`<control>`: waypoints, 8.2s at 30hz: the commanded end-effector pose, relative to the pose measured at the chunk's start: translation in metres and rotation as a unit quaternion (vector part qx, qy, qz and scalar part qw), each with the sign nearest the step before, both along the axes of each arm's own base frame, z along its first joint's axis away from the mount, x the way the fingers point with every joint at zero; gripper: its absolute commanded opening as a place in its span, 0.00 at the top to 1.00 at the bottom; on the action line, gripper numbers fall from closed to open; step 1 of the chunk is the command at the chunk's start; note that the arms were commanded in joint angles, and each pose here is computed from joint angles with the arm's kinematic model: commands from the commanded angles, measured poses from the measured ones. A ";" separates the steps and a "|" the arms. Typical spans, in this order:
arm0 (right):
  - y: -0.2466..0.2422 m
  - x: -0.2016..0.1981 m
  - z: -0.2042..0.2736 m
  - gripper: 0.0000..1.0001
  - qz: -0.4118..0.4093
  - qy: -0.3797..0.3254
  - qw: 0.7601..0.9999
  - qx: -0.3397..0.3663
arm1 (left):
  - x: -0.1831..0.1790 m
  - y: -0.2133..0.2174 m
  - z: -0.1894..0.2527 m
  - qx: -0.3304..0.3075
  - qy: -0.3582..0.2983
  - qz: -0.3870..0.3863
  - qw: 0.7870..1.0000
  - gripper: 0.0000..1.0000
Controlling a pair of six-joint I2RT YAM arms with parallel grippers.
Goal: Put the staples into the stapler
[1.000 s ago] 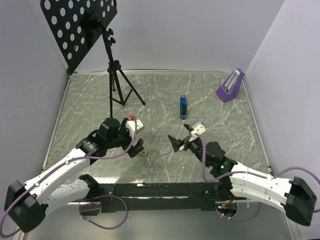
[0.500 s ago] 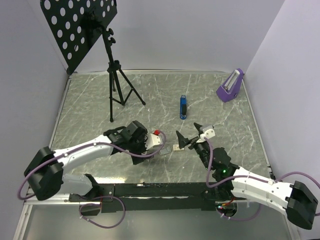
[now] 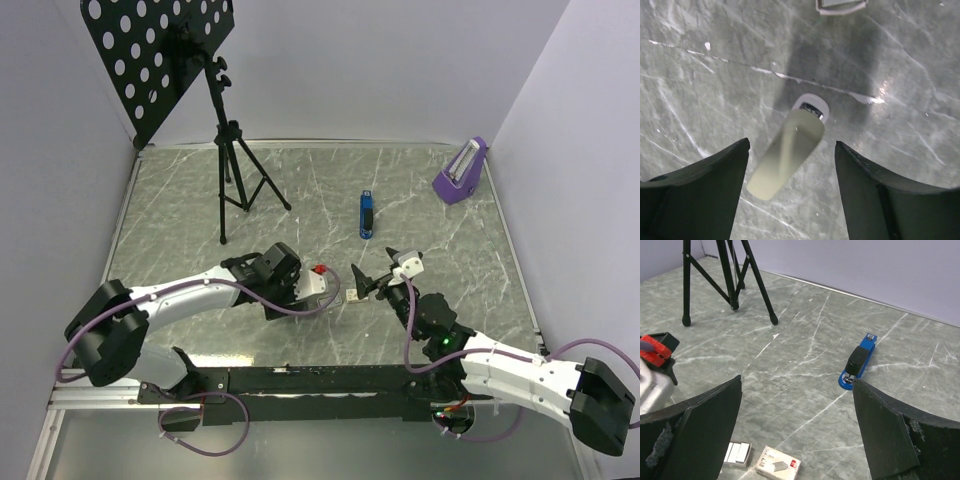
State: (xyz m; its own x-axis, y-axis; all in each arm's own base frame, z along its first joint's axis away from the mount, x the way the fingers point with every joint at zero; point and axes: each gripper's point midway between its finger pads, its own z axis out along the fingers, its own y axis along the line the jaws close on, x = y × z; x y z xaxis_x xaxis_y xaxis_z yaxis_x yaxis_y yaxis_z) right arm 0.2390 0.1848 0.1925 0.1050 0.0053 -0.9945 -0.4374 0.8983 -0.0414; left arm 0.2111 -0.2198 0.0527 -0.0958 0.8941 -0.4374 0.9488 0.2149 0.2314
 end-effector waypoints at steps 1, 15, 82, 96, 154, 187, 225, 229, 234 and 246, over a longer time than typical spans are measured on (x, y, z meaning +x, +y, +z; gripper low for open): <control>0.005 0.003 0.022 0.03 0.004 -0.018 1.000 0.016 | 0.021 -0.021 0.014 -0.024 -0.038 -0.010 0.999 0.28; 0.010 0.004 0.016 0.05 0.013 -0.009 1.000 -0.001 | 0.047 -0.021 0.008 -0.045 -0.018 0.064 0.997 0.39; 0.126 -0.009 0.080 0.25 0.186 0.243 0.931 0.198 | -0.015 -0.044 0.234 -0.474 -0.166 -0.043 0.864 0.99; 0.135 -0.007 0.057 0.61 0.198 0.315 0.896 0.244 | -0.018 -0.038 0.250 -0.499 -0.193 -0.041 0.844 0.99; 0.023 0.020 0.067 1.00 0.164 0.285 0.853 0.405 | 0.021 0.033 0.233 -0.652 -0.084 0.354 0.666 0.15; 0.073 0.025 0.005 1.00 0.145 0.377 0.843 0.356 | 0.023 -0.063 0.142 -0.165 -0.003 0.132 0.977 0.38; 0.084 0.019 -0.004 1.00 0.171 0.404 0.820 0.368 | 0.021 -0.068 0.090 -0.090 0.003 0.052 0.995 0.88; 0.086 0.019 -0.007 1.00 0.175 0.408 0.819 0.362 | 0.017 -0.058 0.084 -0.074 0.004 0.056 0.996 0.99; 0.092 0.018 -0.015 0.72 0.188 0.421 0.815 0.352 | 0.011 -0.044 0.074 -0.045 0.012 0.061 0.997 0.99; 0.074 0.023 -0.051 0.46 0.127 0.429 0.834 0.322 | 0.012 0.002 0.050 0.054 0.003 0.099 0.994 0.99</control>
